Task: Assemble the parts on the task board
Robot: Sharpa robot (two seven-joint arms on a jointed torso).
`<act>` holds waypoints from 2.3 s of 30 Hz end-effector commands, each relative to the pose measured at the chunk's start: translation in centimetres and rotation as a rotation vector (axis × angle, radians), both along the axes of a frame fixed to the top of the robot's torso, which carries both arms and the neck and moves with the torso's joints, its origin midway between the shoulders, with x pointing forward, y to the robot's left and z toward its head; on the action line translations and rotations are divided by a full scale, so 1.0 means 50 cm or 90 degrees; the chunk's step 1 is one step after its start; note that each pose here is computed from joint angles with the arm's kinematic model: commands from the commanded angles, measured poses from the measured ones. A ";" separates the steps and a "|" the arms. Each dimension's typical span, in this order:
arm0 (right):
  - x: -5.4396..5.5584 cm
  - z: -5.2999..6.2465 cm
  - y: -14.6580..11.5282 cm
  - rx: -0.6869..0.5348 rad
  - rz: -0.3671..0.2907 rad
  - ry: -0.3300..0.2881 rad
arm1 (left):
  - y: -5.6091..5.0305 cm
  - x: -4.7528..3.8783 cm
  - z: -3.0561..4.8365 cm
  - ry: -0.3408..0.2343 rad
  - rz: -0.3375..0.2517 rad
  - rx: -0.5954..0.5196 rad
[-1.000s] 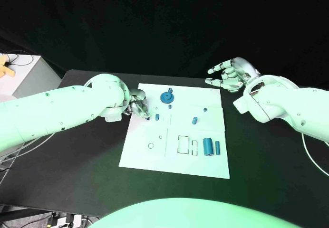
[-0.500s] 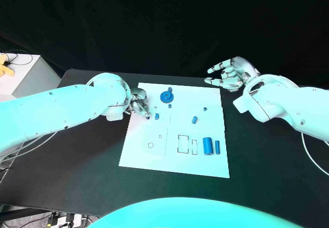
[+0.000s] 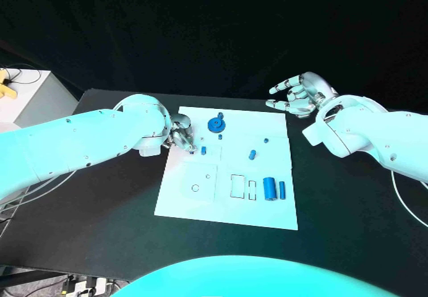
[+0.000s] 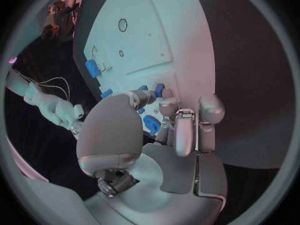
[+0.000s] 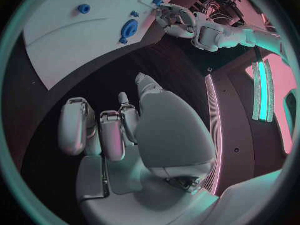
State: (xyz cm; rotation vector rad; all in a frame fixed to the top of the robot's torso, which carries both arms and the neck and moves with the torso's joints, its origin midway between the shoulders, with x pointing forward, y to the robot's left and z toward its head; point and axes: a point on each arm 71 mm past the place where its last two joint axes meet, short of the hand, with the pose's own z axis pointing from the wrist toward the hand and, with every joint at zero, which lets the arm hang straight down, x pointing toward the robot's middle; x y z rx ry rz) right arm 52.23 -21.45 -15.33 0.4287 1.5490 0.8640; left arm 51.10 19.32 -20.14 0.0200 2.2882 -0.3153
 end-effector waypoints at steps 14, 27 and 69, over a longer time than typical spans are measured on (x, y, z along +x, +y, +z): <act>-0.001 -0.002 -0.001 -0.001 0.008 0.000 | 0.005 -0.012 -0.023 0.032 0.000 -0.009; -0.001 -0.004 -0.003 0.001 0.005 0.000 | 0.022 -0.004 -0.017 0.012 0.037 -0.035; -0.001 -0.007 -0.003 0.002 0.005 0.003 | -0.015 0.004 0.059 -0.091 0.023 -0.278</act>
